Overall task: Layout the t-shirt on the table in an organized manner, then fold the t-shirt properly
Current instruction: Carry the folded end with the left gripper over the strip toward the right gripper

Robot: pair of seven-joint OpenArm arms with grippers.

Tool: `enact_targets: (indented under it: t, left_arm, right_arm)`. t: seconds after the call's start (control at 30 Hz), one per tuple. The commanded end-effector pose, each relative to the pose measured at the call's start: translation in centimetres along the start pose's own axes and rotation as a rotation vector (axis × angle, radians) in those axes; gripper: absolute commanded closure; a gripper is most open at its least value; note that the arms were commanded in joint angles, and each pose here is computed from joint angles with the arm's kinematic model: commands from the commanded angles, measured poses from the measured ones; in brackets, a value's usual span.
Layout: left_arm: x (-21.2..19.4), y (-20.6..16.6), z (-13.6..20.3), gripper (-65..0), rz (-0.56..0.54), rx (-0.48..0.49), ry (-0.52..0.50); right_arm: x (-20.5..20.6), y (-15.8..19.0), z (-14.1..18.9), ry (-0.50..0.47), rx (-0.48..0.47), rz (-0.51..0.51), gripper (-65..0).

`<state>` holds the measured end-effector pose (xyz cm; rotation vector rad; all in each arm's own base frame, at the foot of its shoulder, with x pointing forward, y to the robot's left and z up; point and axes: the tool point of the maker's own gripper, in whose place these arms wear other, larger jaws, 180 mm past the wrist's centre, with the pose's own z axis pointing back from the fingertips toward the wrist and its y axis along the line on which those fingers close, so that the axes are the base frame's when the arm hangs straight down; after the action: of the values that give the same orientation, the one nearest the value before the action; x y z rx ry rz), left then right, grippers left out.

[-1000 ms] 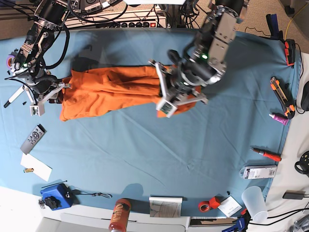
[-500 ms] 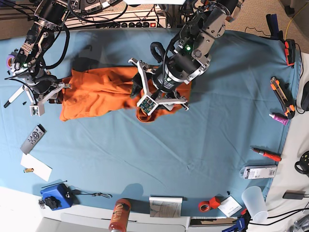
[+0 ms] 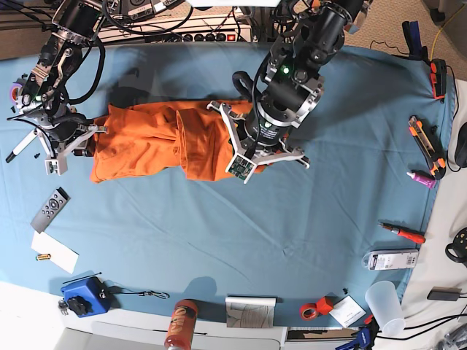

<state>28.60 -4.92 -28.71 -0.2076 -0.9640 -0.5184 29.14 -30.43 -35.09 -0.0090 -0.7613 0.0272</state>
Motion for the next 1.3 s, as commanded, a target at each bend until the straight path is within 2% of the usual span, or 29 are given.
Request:
enact_targets:
  t: [0.0, 0.1, 0.27, 0.37, 0.47, 0.57, 0.7, 0.8, 0.87, 0.97, 1.07, 1.1, 1.23, 1.27]
  left_arm:
    - [0.4, -0.4, -0.3, 0.0, 0.006, -0.022, -0.014]
    - [-1.6, -2.9, -1.7, 0.0, 0.010, -0.148, 0.039]
    - [-3.4, -8.0, -3.1, 0.0, 0.044, -0.380, 0.070]
    - [-3.7, -9.9, -3.7, 0.0, 0.076, -0.444, 0.085]
    - [-2.8, -10.1, -3.9, 0.0, 0.083, -0.451, 0.073]
    - [-1.9, -9.6, -3.9, 0.0, 0.056, -0.442, 0.075]
    - [-2.1, -8.1, -3.0, 0.0, -0.028, -0.412, 0.204]
    - [-1.4, -6.3, -2.3, 0.0, -0.086, -0.320, 0.199]
    - [-1.1, -5.0, -1.9, 0.0, -0.069, -0.245, 0.183]
    - [-1.4, -2.7, -1.4, 0.0, -0.091, -0.139, 0.180]
    - [-2.2, -0.9, -1.1, 0.0, -0.109, -0.064, 0.194]
    - [-2.6, -0.6, -1.1, 0.0, -0.113, -0.050, 0.201]
    - [-3.2, -0.1, -1.0, 0.0, -0.121, -0.038, 0.215]
    - [-3.2, -0.1, -1.0, 0.0, -0.121, -0.038, 0.216]
  right_arm:
    - [1.8, -0.5, 0.5, -0.059, -0.009, 0.015, -15.1]
    - [1.9, -0.5, 0.5, -0.064, -0.009, 0.015, -15.1]
    - [2.5, 0.1, 0.6, -0.096, 0.025, -0.005, -15.1]
    - [2.9, 0.6, 0.6, -0.115, 0.053, -0.015, -15.1]
    - [3.1, 0.7, 0.6, -0.119, 0.060, -0.004, -15.1]
    - [3.6, 0.7, 0.6, -0.131, 0.060, -0.004, -15.1]
    - [4.9, 0.5, 1.1, -0.177, 0.071, -0.023, -15.1]
    - [6.6, 1.0, 2.5, -0.250, 0.147, -0.015, -15.1]
    - [7.7, 0.8, 3.6, -0.298, 0.179, -0.028, -15.1]
    - [9.1, -0.3, 5.0, -0.367, 0.176, -0.073, -15.1]
    - [8.8, -1.4, 5.6, -0.354, 0.163, -0.086, -15.2]
    - [8.5, -1.5, 5.7, -0.328, 0.162, -0.077, -16.0]
    - [7.5, -2.0, 5.7, -0.260, 0.152, -0.052, -33.1]
    - [7.3, -2.1, 5.7, -0.254, 0.148, -0.052, -34.4]
